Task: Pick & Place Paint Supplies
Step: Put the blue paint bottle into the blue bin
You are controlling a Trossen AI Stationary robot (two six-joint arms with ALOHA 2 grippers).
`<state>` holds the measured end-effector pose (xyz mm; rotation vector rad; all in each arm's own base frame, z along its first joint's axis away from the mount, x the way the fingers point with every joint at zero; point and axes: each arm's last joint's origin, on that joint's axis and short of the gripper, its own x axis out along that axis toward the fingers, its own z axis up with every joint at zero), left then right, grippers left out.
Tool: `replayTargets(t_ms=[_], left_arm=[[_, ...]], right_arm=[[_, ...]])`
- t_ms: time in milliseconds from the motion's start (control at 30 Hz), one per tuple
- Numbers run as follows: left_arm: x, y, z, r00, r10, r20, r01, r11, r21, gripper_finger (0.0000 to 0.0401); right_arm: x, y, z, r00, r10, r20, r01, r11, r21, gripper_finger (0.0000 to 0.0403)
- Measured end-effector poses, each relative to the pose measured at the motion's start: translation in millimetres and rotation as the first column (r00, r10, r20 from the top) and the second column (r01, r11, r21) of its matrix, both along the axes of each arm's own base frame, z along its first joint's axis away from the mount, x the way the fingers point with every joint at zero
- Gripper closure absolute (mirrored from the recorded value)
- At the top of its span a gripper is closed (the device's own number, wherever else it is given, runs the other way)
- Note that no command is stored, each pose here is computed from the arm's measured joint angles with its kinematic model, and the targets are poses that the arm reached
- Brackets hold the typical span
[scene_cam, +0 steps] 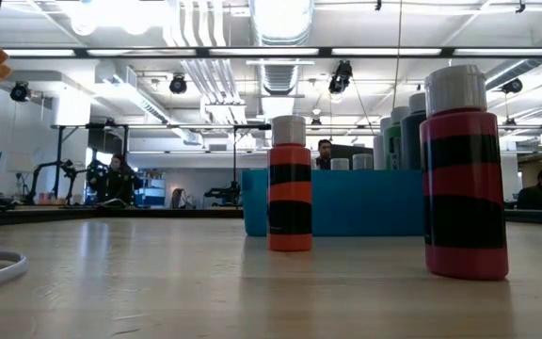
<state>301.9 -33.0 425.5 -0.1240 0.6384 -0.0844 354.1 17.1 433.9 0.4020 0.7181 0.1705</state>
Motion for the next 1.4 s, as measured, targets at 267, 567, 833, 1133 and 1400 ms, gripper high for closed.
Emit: replayTargets(t_ms=[267, 567, 833, 1133, 1400], left_arm=[[0.5, 0.1, 0.6, 1.0, 0.005, 0.008, -0.005, 1.0, 0.0, 0.0275], [1.2, 0.0, 1.7, 1.0, 0.003, 0.022, -0.003, 1.0, 0.003, 0.0275], [1.7, 0.0, 2.3, 1.0, 0.007, 0.03, -0.007, 1.0, 0.0, 0.0275], [1.3, 0.1, 1.5, 1.0, 0.009, 0.024, -0.009, 1.0, -0.003, 0.0275], [1.6, 0.0, 1.4, 1.0, 0.008, 0.027, -0.008, 1.0, -0.002, 0.0275]], right_arm=[[0.8, -0.1, 0.4, 1.0, -0.006, 0.01, 0.006, 1.0, -0.006, 0.0269], [1.8, 0.5, -2.9, 1.0, -0.001, 0.003, 0.001, 1.0, -0.004, 0.0247], [3.4, 0.6, -7.6, 1.0, -0.001, -0.01, 0.001, 1.0, -0.009, 0.0236], [4.2, 0.5, -7.4, 1.0, -0.002, -0.001, 0.002, 1.0, -0.009, 0.0273], [5.4, 0.1, -6.3, 1.0, -0.01, 0.014, 0.01, 1.0, -0.005, 0.0205]])
